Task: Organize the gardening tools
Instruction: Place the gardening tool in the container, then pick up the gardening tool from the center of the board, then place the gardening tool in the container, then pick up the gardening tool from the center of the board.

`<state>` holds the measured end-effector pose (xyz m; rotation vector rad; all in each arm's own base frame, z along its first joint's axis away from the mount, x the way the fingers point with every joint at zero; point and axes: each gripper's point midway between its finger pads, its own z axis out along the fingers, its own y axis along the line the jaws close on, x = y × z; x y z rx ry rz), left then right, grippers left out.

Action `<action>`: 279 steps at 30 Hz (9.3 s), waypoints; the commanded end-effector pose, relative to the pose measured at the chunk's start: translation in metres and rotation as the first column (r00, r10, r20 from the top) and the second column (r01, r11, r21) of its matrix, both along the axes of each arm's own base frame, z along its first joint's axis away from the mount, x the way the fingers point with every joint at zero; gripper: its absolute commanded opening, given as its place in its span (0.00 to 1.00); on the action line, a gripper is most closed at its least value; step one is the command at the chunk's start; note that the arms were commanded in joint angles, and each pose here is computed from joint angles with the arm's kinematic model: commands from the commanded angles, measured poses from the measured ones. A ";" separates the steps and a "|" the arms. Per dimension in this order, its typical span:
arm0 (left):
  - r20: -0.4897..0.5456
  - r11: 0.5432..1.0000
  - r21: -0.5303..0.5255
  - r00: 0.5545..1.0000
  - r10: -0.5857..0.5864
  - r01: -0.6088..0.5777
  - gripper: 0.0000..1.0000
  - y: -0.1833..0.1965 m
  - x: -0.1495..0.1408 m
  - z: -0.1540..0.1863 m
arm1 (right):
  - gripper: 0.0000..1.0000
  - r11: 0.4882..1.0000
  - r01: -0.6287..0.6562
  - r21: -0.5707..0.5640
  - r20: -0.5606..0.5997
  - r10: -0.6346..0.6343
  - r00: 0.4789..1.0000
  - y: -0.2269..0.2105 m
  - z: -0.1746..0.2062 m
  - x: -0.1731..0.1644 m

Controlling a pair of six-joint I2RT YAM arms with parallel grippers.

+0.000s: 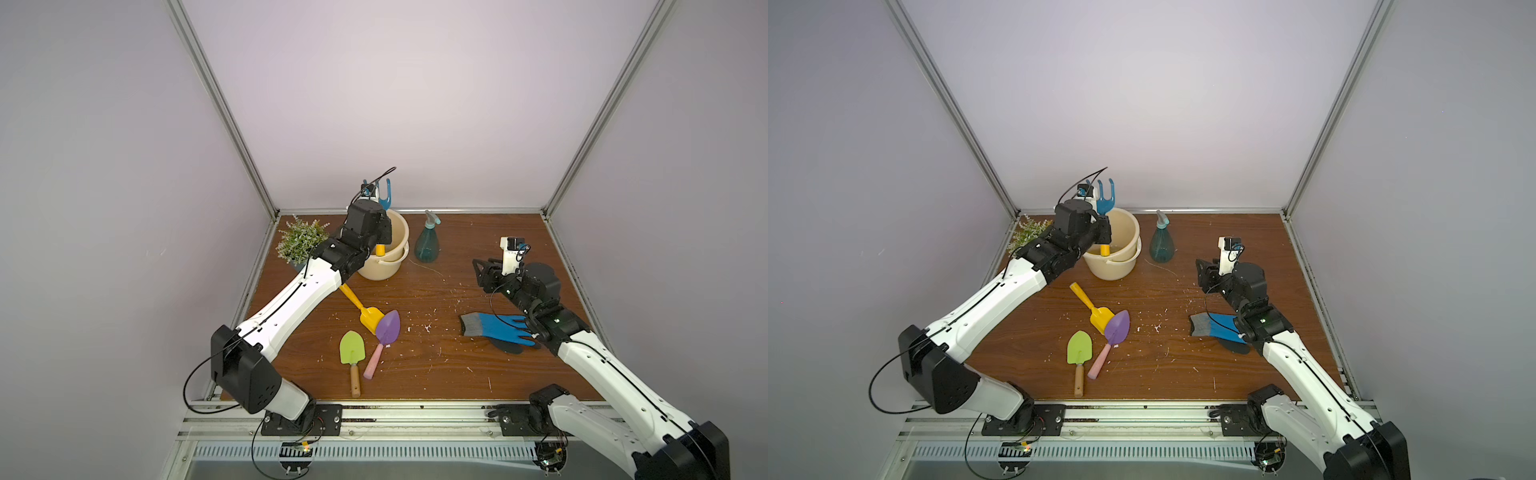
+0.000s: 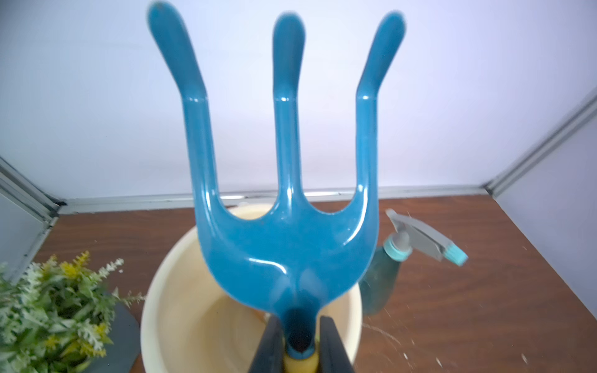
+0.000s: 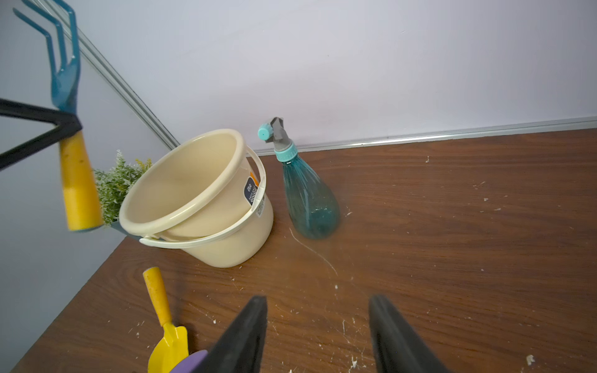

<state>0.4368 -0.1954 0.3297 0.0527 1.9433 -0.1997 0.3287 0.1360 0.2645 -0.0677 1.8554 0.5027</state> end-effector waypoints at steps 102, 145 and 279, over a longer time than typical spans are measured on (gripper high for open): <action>-0.838 0.938 0.092 0.536 -0.108 0.333 0.50 -0.001 -0.267 -0.307 | 0.57 0.980 -0.198 -0.029 -0.150 0.192 0.970 0.073 -0.058 0.018; -0.049 0.999 -0.004 0.997 -0.051 0.051 0.00 -0.001 0.018 0.006 | 0.57 0.986 -0.165 -0.015 -0.062 0.164 0.985 0.056 -0.031 0.006; -0.852 0.980 0.081 0.498 0.162 -0.180 0.05 0.061 -0.295 -0.311 | 0.58 0.950 -0.313 -0.017 -0.121 0.308 0.944 0.103 -0.063 0.021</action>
